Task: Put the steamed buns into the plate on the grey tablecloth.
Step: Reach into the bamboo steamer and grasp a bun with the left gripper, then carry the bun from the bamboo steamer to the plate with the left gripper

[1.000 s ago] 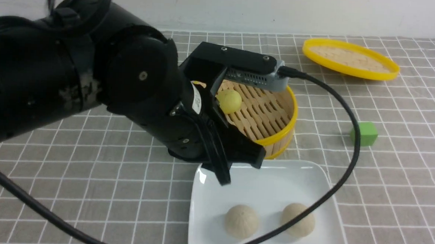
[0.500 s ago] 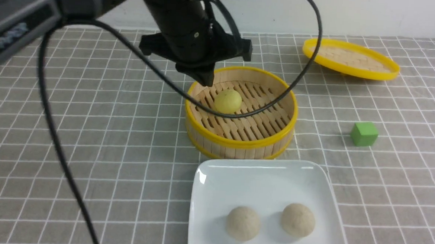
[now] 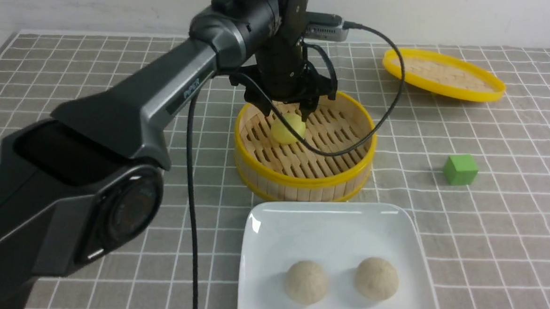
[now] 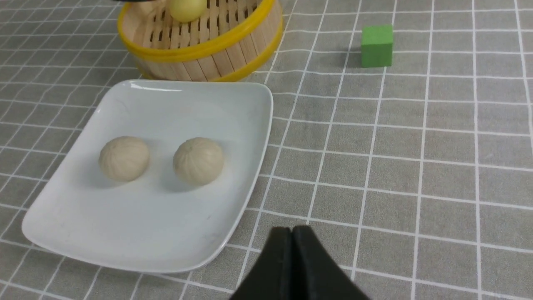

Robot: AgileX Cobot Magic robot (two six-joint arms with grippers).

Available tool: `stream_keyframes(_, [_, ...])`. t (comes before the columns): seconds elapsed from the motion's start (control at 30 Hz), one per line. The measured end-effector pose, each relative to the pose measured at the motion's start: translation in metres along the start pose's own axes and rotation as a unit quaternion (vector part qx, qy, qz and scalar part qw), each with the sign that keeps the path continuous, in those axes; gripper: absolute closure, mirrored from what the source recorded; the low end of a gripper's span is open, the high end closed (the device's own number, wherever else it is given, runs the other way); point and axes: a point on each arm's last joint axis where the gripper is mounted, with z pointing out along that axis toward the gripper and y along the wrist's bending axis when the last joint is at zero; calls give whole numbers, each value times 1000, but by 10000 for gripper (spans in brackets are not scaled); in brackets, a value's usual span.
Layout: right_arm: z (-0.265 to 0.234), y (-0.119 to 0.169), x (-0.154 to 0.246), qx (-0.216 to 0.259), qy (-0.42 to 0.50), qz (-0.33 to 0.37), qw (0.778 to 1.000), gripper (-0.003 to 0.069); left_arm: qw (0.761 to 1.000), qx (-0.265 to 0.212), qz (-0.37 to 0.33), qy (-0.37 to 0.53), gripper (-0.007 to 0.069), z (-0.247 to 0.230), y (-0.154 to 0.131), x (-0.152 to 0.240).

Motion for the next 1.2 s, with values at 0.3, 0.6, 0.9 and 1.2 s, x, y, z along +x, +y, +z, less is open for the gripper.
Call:
stream_keyframes(0.3, [0, -2, -1, 13, -4, -9, 1000, 656, 1000, -3, 4, 11, 361, 37, -2, 7])
stream_keyframes(0.6, [0, -2, -1, 13, -4, -9, 1000, 652, 1000, 8, 14, 6, 601, -37, 2, -2])
stream_keyframes(0.9, [0, -4, -1, 24, -6, -16, 1000, 647, 990, 130, 47, -30, 602, -177, -5, 27])
stream_keyframes(1.2, [0, -5, 0, 27, -2, -16, 1000, 647, 977, 125, 112, 133, 597, -134, -25, 127])
